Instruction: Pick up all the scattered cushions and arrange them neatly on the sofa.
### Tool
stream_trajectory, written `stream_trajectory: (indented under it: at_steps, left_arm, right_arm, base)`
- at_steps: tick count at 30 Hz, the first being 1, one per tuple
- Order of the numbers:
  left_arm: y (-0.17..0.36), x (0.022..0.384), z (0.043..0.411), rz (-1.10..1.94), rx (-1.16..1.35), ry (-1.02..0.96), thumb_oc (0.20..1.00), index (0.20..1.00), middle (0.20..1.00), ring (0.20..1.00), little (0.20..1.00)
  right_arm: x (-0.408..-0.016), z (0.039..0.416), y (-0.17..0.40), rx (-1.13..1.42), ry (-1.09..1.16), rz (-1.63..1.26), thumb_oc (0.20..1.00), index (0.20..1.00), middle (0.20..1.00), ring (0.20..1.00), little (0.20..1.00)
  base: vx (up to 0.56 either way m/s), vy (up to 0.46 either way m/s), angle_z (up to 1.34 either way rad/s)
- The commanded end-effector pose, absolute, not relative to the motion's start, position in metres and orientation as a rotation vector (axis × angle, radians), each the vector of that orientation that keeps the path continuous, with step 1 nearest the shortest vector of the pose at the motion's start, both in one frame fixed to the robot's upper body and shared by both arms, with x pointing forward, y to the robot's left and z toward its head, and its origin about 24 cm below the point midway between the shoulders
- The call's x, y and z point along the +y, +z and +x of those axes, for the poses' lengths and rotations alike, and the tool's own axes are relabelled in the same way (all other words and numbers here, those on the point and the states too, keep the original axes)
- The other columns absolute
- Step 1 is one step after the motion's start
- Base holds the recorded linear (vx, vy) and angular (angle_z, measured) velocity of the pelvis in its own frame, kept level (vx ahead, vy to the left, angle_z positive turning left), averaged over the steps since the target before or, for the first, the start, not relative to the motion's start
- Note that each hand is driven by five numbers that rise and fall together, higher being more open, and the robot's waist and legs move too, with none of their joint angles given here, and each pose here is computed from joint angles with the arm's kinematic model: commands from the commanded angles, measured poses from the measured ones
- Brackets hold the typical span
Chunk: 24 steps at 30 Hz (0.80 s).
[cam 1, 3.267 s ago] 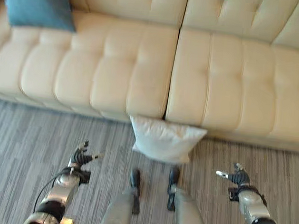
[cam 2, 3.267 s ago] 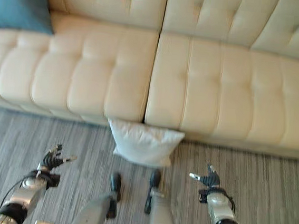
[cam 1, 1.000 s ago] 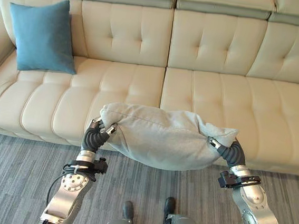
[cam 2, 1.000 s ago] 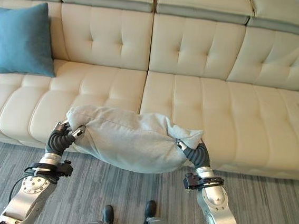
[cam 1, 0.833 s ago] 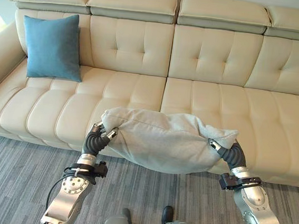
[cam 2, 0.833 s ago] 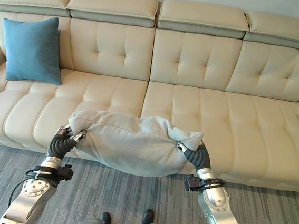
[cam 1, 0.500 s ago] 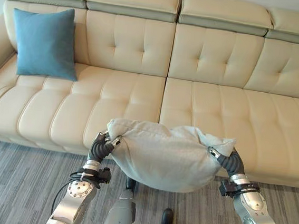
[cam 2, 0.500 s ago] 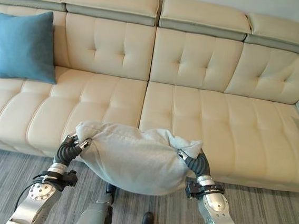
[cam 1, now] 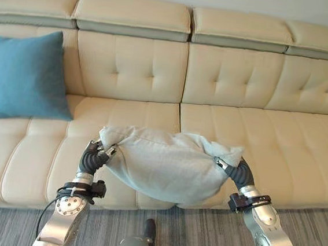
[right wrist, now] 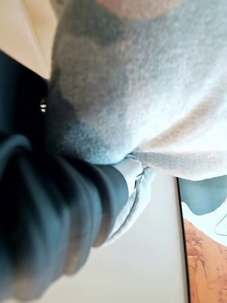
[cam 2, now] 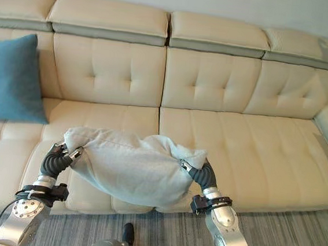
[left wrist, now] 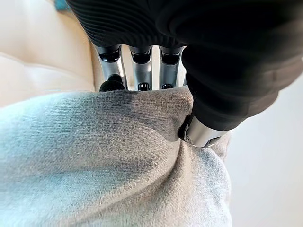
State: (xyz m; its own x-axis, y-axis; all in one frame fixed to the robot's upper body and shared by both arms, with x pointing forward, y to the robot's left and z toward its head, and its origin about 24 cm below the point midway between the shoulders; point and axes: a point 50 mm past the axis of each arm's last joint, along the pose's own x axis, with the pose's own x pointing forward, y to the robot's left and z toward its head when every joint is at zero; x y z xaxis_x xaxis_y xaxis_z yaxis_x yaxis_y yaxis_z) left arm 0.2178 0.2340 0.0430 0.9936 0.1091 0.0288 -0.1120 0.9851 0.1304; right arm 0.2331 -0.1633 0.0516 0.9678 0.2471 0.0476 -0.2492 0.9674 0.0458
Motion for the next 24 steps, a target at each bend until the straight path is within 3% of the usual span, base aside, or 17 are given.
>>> stream_trajectory:
  at_steps: [1, 16, 20, 21, 24]
  left_arm:
    - [0.067, 0.226, 0.219, 0.119, -0.167, 0.065, 0.2, 0.2, 0.2, 0.2, 0.2]
    - [0.062, 0.217, 0.224, 0.096, -0.158, 0.022, 0.2, 0.2, 0.2, 0.2, 0.2]
    - [0.071, 0.218, 0.233, 0.112, -0.209, 0.056, 0.2, 0.2, 0.2, 0.2, 0.2]
    - [0.088, 0.209, 0.256, 0.142, -0.291, 0.067, 0.2, 0.2, 0.2, 0.2, 0.2]
    - [0.102, 0.2, 0.271, 0.154, -0.35, 0.061, 0.2, 0.2, 0.2, 0.2, 0.2]
  right_arm:
    - [-0.169, 0.243, 0.1, -0.299, 0.264, 0.1, 0.2, 0.2, 0.2, 0.2, 0.2]
    - [-0.186, 0.239, 0.104, -0.307, 0.24, 0.063, 0.2, 0.2, 0.2, 0.2, 0.2]
    - [-0.176, 0.252, 0.12, -0.39, 0.255, 0.059, 0.2, 0.2, 0.2, 0.2, 0.2]
    - [-0.156, 0.276, 0.148, -0.505, 0.259, 0.017, 0.2, 0.2, 0.2, 0.2, 0.2]
    - [-0.141, 0.289, 0.168, -0.581, 0.26, -0.005, 0.2, 0.2, 0.2, 0.2, 0.2]
  base:
    - [0.17, -0.053, 0.11]
    - [0.12, -0.135, 0.34]
    - [0.08, -0.038, 0.01]
    - [0.08, -0.021, 0.04]
    - [0.0, -0.014, 0.12]
